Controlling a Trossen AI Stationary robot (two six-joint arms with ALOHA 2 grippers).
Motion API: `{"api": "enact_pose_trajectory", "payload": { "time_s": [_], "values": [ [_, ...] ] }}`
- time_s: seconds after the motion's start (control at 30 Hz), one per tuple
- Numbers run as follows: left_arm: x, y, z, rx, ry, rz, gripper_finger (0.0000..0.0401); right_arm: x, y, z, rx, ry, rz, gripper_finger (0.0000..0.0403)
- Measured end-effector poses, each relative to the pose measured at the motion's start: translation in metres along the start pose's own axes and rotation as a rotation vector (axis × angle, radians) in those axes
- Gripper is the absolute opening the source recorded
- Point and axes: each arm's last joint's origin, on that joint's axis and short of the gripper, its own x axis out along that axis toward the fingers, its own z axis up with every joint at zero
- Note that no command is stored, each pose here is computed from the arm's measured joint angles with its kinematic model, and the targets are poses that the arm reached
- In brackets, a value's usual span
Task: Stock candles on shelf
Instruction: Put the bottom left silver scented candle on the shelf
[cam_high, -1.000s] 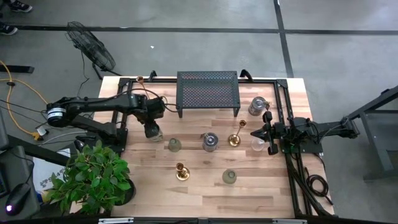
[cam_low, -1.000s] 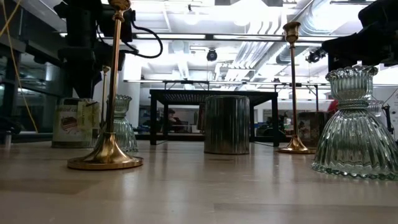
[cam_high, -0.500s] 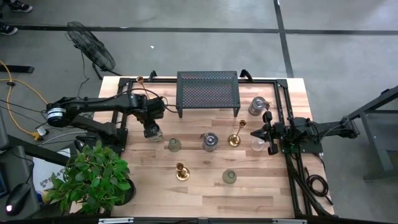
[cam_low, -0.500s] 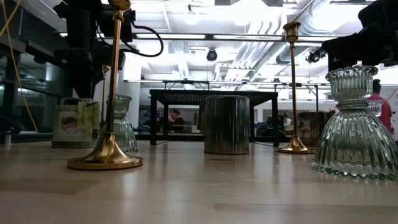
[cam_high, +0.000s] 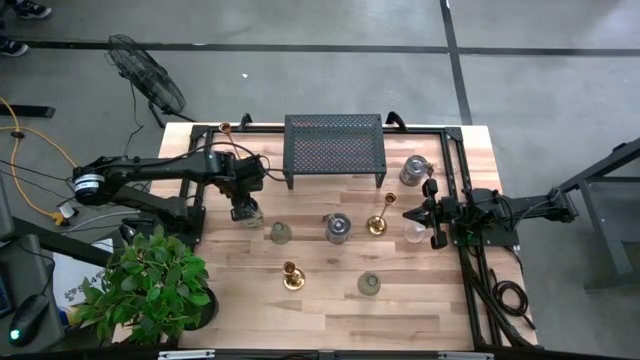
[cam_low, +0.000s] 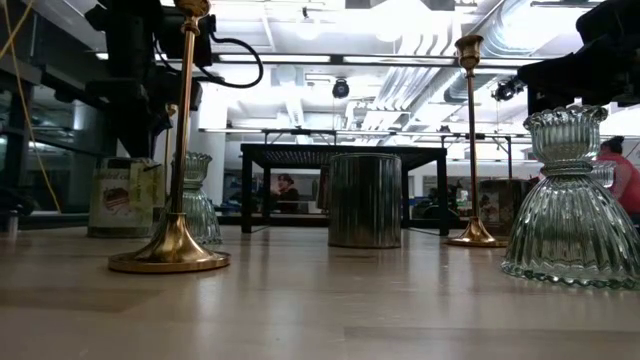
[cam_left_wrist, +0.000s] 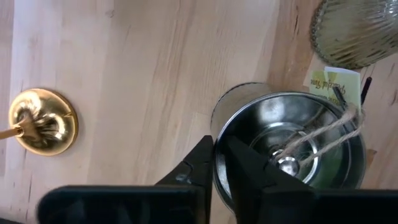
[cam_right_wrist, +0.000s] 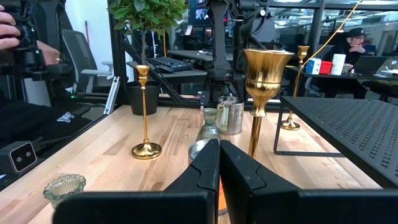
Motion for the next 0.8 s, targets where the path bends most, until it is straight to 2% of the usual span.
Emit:
{"api": "enact_pose_trajectory", "payload": {
  "time_s": [0.1, 0.33, 0.57, 0.67, 0.8],
  "values": [
    [0.000, 0.000, 0.000, 0.007, -0.001, 0.000, 0.0006, 0.000, 0.000, 0.000, 0.000, 0.000, 0.000, 0.0003],
    [0.000, 0.000, 0.000, 0.012, -0.002, -0.006, 0.0003, 0.000, 0.000, 0.000, 0.000, 0.000, 0.000, 0.0003],
    [0.000, -0.002, 0.001, 0.016, -0.006, -0.058, 0.0001, 0.000, 0.000, 0.000, 0.000, 0.000, 0.000, 0.0003],
    [-0.004, -0.003, 0.003, 0.007, -0.002, -0.099, 0.0001, 0.000, 0.000, 0.000, 0.000, 0.000, 0.000, 0.0003],
    [-0.013, -0.002, 0.007, 0.000, -0.013, -0.095, 0.0000, 0.000, 0.000, 0.000, 0.000, 0.000, 0.000, 0.0003]
  ]
}}
